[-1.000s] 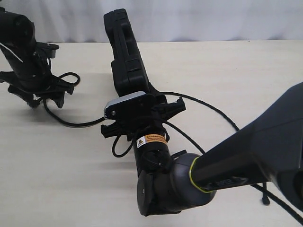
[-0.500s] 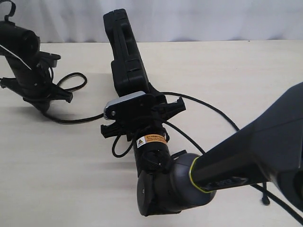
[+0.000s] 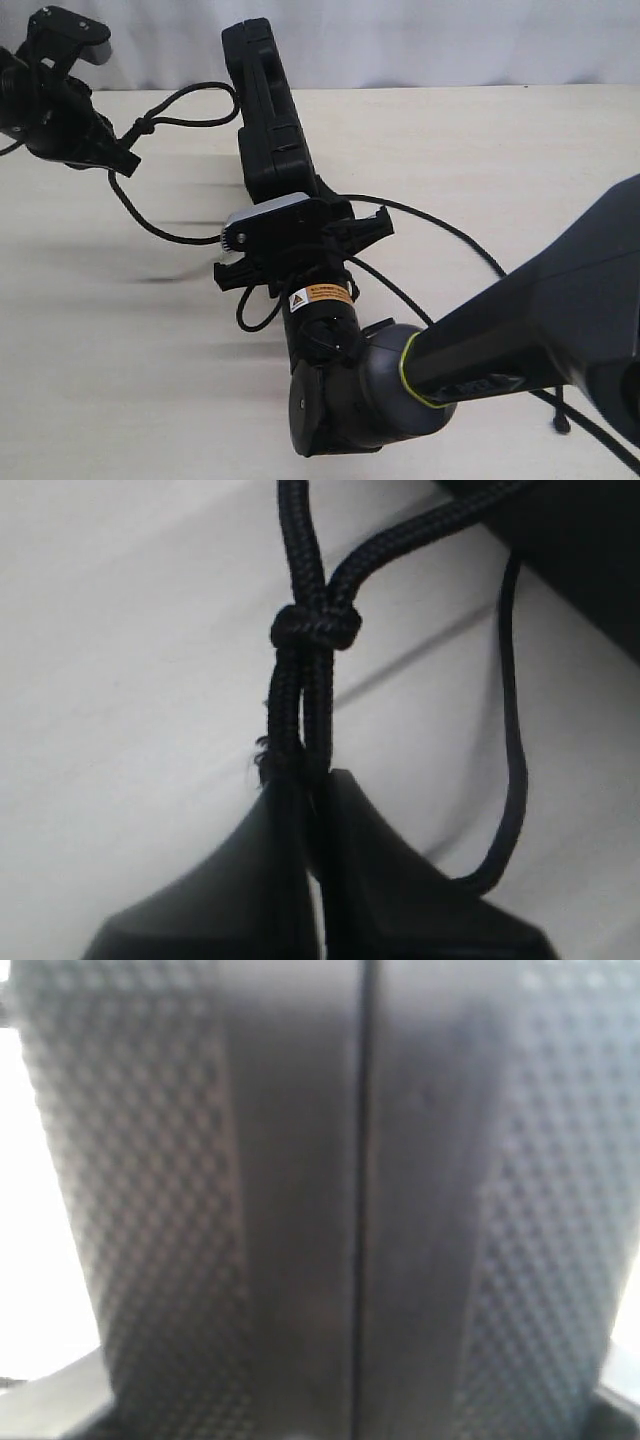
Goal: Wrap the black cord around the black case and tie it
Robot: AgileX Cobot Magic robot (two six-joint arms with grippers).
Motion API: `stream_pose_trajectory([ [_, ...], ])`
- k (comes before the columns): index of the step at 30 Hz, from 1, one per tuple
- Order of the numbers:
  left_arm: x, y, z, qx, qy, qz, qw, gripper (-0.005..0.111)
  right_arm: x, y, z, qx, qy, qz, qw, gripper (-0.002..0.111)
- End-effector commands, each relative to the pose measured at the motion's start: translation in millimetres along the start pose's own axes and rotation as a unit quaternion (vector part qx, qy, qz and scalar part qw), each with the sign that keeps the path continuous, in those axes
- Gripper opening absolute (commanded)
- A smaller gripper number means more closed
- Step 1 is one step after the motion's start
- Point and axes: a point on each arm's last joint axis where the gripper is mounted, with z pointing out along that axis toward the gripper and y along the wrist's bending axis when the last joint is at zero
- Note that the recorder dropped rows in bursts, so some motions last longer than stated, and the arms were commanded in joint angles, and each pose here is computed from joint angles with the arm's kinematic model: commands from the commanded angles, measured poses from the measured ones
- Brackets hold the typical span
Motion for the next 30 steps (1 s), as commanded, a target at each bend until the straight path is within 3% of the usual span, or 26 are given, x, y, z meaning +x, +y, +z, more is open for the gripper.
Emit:
stream_pose_trajectory([
  [1, 2.5, -5.7, -6.4, 0.025, 0.003, 0.006, 1.000, 0.000, -0.3, -6.9, -0.5, 0.019, 0.008, 0.016, 1.000, 0.004],
  [7, 10.3, -20.6, -43.5, 0.017, -0.048, 0.055, 0.997, 0.000, 2.0, -8.2, -1.6, 0.020, 0.011, 0.016, 1.000, 0.004],
  [11, 11.7, -24.4, -48.7, 0.028, -0.049, 0.076, 0.996, 0.000, 2.0, -8.2, -1.6, 0.020, 0.011, 0.018, 1.000, 0.004],
  [17, 1.5, -30.3, -40.7, 0.031, -0.087, 0.068, 0.993, 0.000, 0.7, -6.4, -1.5, 0.010, 0.004, 0.013, 1.000, 0.004],
  [22, 4.2, -27.3, -14.1, 0.036, -0.061, 0.062, 0.996, 0.000, 0.7, -6.4, -1.5, 0.010, 0.004, 0.013, 1.000, 0.004],
  [26, -5.5, -28.6, -10.6, 0.055, -0.112, -0.021, 0.992, 0.000, 0.6, -6.2, -1.5, 0.009, 0.003, 0.013, 1.000, 0.004],
  [30, -4.9, -31.9, -9.9, 0.069, -0.107, -0.013, 0.992, 0.000, 0.1, -5.6, -1.5, 0.005, 0.001, 0.011, 1.000, 0.004],
])
